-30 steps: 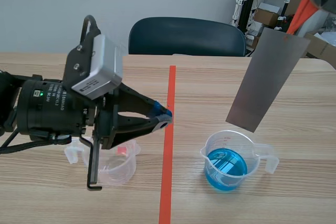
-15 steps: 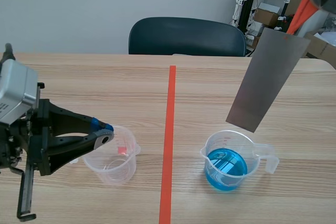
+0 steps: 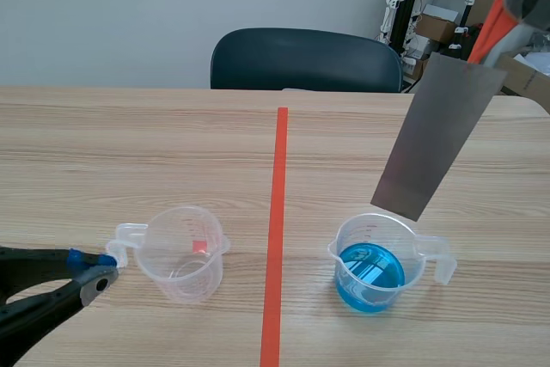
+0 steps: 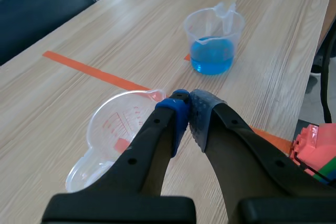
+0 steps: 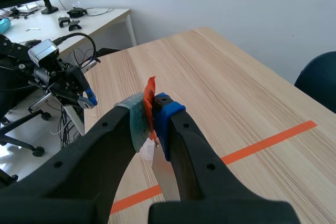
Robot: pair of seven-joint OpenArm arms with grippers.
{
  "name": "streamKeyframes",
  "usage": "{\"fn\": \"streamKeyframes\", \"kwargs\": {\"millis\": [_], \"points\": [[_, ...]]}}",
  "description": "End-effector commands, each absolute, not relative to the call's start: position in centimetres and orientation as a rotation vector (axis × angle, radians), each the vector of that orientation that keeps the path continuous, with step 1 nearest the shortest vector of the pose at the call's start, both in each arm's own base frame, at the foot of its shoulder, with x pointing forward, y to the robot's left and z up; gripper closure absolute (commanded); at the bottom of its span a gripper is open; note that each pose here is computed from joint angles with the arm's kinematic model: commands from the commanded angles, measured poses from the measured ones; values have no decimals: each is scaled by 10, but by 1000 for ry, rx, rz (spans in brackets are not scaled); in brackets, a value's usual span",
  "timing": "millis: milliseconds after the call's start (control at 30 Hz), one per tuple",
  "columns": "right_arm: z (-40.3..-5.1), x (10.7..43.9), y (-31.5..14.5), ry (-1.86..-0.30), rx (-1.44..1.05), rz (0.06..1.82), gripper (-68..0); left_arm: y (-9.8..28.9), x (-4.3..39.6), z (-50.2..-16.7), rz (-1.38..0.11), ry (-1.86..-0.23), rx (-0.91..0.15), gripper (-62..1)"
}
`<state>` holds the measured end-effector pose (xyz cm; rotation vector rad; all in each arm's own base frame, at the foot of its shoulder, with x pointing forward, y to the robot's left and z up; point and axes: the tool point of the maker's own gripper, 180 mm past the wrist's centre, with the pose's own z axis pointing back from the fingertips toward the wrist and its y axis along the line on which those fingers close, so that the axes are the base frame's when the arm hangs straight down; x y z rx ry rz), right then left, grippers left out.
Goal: Do the redox reaction experiment. move the plate over the left beaker
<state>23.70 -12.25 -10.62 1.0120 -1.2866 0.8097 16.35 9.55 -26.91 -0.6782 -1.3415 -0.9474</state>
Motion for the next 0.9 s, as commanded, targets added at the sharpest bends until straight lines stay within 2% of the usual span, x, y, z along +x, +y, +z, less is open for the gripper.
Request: {"fn": "streamKeyframes", "kwargs": {"millis": [0, 300, 500, 867], "points": [[-91, 241, -119, -1333, 1031, 826, -4, 97, 159, -274, -896, -1371, -687, -29], [-94, 245, -107, -1349, 1017, 862, -4, 119, 136, -308, -749, -1419, -662, -29], [-97, 246, -95, -1348, 999, 903, -4, 133, 117, -318, -691, -1534, -591, -29], [-97, 257, -73, -1363, 959, 946, -4, 133, 83, -329, -440, -1744, -459, -29]]}}
